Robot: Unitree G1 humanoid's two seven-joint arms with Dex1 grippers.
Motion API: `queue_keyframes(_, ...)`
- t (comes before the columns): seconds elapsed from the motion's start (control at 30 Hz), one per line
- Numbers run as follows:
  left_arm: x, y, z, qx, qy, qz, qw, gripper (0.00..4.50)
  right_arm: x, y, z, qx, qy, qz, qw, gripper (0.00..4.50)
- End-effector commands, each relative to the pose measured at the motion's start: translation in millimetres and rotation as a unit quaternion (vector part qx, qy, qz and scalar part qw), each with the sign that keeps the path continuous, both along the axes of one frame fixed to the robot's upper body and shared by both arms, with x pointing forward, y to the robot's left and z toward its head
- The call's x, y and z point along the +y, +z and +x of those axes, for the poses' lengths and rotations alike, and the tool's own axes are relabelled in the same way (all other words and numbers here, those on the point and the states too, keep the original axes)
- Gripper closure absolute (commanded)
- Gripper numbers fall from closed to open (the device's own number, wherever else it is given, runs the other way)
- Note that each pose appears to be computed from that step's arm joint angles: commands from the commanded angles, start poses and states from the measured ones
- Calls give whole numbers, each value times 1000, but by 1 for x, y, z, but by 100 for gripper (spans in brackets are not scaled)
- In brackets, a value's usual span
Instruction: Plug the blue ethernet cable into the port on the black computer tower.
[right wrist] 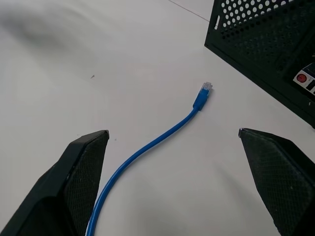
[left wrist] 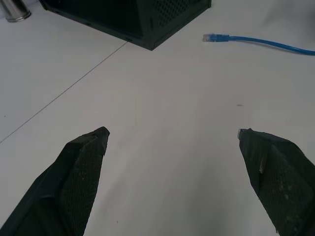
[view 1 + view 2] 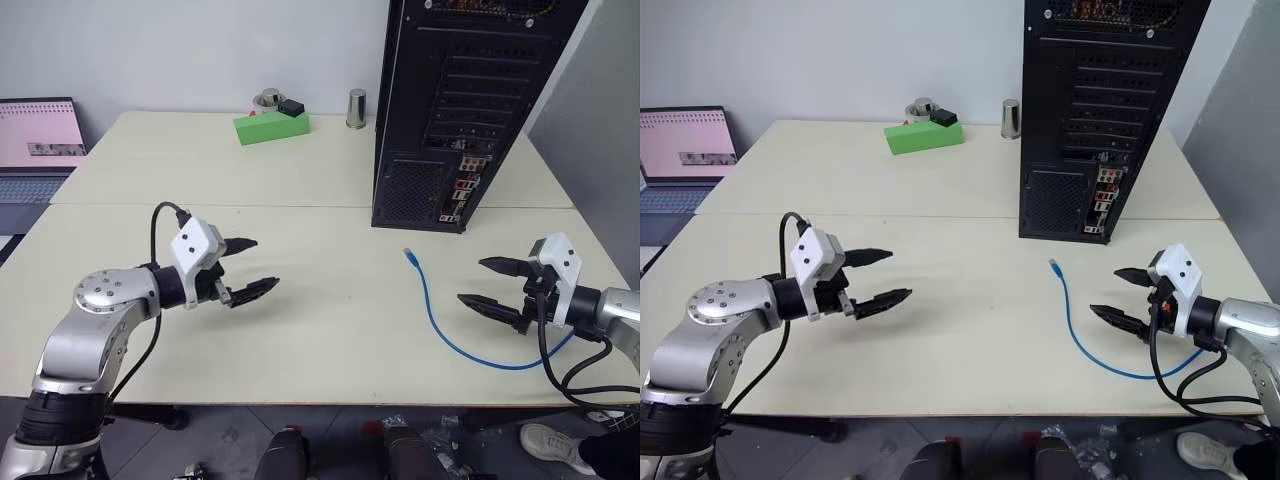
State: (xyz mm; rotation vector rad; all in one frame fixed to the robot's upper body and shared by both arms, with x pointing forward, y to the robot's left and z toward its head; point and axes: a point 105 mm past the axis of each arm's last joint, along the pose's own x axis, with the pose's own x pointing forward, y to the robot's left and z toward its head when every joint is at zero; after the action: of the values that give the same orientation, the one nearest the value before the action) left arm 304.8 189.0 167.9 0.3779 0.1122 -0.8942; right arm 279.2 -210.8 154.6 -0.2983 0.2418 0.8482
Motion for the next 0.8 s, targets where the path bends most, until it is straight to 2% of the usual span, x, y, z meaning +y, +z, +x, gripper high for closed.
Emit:
queue_keyframes(0.03, -5, 11, -3, -19, -14, 3, 1000, 0, 1, 8, -3, -11, 4, -1, 1000, 1)
queue_keyframes(0.23, -7, 7, -3, -18, -20, 16, 1000, 0, 1, 10, 2, -28, -11, 3, 1000, 1)
queue_keyframes(0.43, -14, 3, -3, -17, -32, 26, 999, 0, 15, 0, 6, -41, -24, 16, 999, 1)
queue_keyframes(0.6, -30, 2, -3, -18, -61, 24, 998, 0, 26, -17, 28, -45, -94, 56, 993, 1)
queue_keyframes(0.8, -46, -2, -3, -18, -88, 28, 996, 0, 38, -50, 54, -36, -150, 53, 987, 1)
